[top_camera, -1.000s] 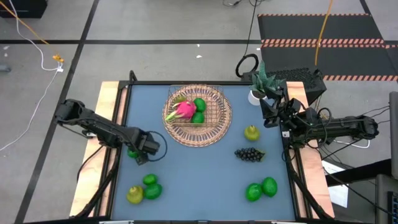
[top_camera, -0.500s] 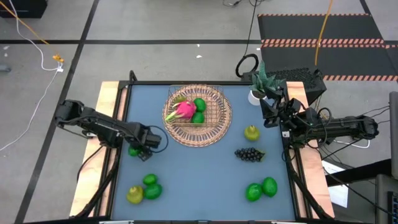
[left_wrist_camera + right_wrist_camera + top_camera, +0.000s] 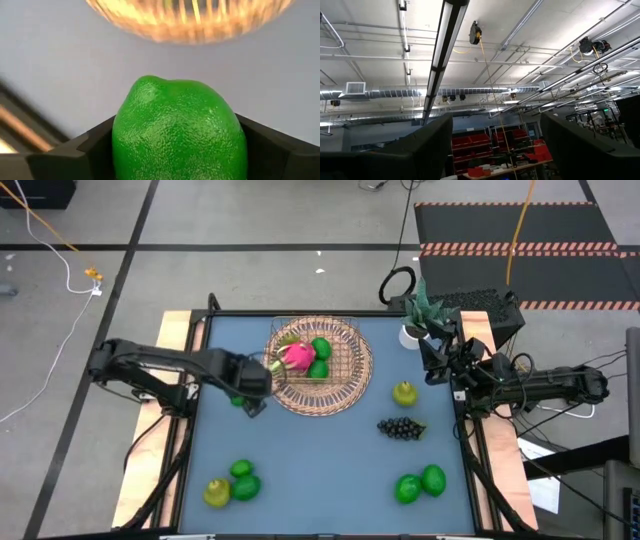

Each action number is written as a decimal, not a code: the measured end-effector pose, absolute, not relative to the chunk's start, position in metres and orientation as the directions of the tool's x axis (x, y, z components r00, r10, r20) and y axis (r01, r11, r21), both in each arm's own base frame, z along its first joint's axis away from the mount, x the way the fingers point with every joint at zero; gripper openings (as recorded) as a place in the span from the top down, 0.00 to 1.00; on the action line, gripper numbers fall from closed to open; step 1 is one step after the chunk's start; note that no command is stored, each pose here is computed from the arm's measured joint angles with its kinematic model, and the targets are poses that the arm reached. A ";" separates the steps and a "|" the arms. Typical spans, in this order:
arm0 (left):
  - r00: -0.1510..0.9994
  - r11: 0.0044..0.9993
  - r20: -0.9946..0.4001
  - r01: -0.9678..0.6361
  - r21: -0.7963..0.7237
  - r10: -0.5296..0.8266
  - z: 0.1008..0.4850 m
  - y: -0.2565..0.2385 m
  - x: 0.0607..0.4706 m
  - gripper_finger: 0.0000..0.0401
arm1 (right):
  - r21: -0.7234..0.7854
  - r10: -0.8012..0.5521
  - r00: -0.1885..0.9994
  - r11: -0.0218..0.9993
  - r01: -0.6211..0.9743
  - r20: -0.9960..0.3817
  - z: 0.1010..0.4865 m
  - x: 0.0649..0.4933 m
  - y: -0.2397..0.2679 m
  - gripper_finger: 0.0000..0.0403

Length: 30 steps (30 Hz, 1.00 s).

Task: Build produce basket
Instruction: Put the green lime into the gold wire basket

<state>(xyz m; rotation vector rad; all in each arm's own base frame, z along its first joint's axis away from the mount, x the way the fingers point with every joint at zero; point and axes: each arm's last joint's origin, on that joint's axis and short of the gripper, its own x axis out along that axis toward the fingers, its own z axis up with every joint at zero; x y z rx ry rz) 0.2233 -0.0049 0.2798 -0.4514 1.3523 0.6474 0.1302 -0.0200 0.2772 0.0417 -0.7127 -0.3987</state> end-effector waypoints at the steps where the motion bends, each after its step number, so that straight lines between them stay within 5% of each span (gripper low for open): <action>1: 0.111 0.746 -0.970 -0.660 0.091 0.216 0.294 -0.003 0.224 0.23 | 0.172 -0.369 0.685 0.924 0.341 0.628 0.277 0.130 -0.020 0.26; 7: 0.337 0.758 -0.853 -0.644 0.099 0.399 0.357 0.018 0.237 0.27 | 0.188 -0.370 0.685 0.926 0.327 0.628 0.277 0.130 -0.020 0.26; 13: 0.546 0.788 -0.684 -0.611 0.071 0.485 0.370 0.063 0.272 0.23 | 0.205 -0.369 0.680 0.928 0.313 0.633 0.278 0.130 -0.020 0.26; 22: 0.600 0.798 -0.611 -0.597 0.088 0.516 0.323 0.121 0.340 0.26 | 0.174 -0.370 0.677 0.924 0.341 0.636 0.278 0.129 -0.020 0.26; 30: 0.642 0.834 -0.619 -0.551 0.038 0.452 0.267 0.140 0.386 0.17 | 0.184 -0.396 0.683 0.913 0.363 0.614 0.276 0.131 -0.021 0.26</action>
